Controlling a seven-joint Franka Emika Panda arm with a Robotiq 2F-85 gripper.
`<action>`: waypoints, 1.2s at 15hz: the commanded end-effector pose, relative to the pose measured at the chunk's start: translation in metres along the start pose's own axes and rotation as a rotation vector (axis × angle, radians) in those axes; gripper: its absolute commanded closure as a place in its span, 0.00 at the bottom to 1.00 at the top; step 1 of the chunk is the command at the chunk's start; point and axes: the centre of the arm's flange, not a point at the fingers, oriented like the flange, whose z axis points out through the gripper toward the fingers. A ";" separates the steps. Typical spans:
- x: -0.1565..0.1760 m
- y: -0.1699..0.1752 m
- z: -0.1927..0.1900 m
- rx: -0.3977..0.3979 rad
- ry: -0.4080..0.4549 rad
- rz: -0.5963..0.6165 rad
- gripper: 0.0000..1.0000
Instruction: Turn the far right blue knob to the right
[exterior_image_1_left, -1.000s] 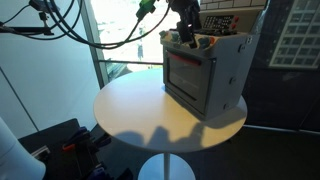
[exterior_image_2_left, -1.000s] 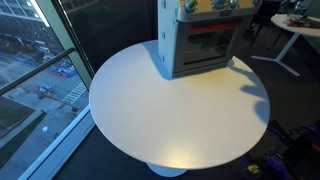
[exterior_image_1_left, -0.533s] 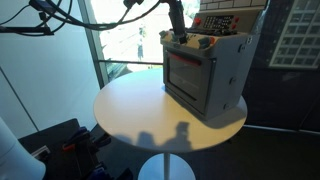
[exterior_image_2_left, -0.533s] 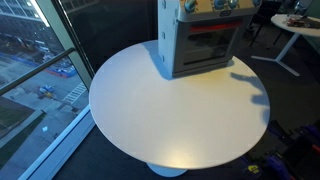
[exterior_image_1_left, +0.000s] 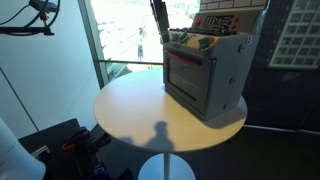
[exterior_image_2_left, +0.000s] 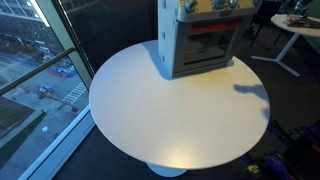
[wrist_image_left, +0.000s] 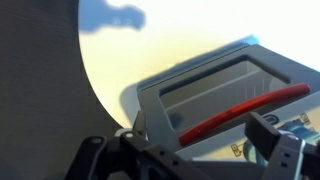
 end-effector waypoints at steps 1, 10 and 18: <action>-0.021 -0.005 -0.012 -0.051 -0.068 -0.126 0.00; -0.063 -0.015 -0.038 -0.146 -0.207 -0.298 0.00; -0.081 -0.014 -0.050 -0.168 -0.195 -0.341 0.00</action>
